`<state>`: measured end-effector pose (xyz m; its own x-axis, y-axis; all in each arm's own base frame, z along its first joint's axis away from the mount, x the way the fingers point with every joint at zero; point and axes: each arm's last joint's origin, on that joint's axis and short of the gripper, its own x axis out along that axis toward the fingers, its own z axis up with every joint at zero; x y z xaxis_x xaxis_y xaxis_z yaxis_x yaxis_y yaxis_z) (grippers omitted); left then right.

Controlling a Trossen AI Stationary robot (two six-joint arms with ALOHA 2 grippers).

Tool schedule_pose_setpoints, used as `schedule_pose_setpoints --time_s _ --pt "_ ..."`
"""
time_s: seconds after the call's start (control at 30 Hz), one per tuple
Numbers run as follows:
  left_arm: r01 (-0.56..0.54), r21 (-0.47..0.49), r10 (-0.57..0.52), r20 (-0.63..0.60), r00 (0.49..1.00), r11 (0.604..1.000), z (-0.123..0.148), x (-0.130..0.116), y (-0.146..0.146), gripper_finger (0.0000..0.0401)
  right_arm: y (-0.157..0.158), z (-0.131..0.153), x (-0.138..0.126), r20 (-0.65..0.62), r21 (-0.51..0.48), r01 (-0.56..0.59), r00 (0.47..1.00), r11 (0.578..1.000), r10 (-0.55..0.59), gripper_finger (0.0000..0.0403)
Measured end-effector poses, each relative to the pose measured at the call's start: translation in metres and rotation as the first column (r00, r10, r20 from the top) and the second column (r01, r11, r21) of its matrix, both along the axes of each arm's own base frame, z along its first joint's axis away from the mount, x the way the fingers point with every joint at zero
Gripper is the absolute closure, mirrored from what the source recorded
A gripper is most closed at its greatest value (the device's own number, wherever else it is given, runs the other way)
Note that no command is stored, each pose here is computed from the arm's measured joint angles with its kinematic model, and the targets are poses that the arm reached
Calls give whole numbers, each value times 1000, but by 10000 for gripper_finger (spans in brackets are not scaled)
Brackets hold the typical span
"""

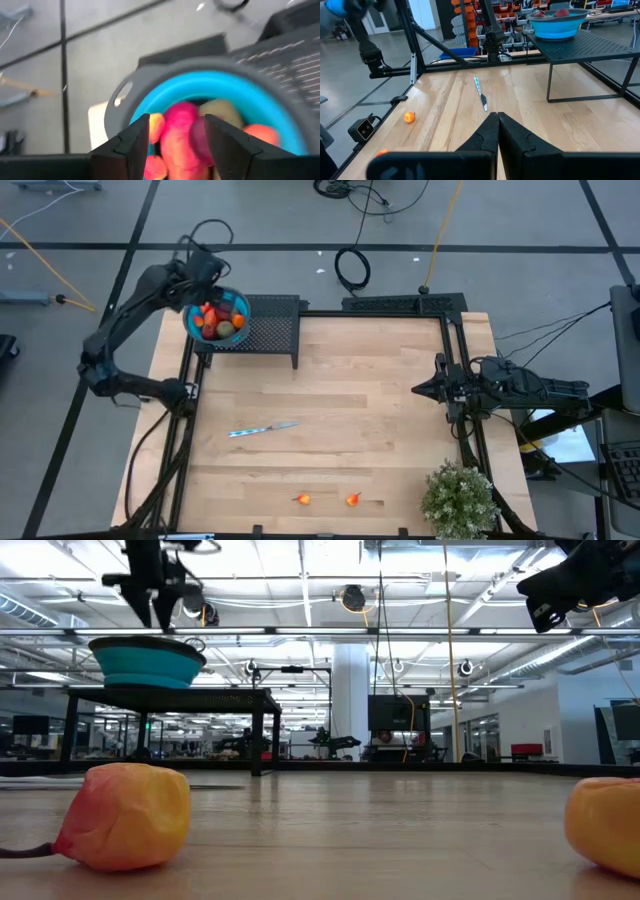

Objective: Pick & Place Fruit
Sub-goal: Put the peach into the blue strainer bowl on the shelf

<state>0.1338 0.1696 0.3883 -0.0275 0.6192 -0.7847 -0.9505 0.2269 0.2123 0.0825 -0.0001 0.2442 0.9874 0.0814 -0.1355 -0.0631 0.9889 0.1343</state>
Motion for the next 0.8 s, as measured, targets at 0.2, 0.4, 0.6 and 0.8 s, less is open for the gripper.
schedule_pose_setpoints --time_s 0.2,0.4,0.6,0.8 --pt "139 101 -151 129 980 985 35 6 -37 243 0 0 0 0 -5 -1 1000 1000 1 403" --pt "329 127 -351 230 908 936 47 20 -73 269 0 0 0 2 -28 -4 1000 1000 4 403" --pt "434 107 -446 284 849 894 45 39 -103 289 0 0 0 3 -23 -7 1000 1000 7 403" --pt "491 67 -485 319 814 868 38 61 -128 302 0 0 0 2 -30 -11 1000 999 12 403"
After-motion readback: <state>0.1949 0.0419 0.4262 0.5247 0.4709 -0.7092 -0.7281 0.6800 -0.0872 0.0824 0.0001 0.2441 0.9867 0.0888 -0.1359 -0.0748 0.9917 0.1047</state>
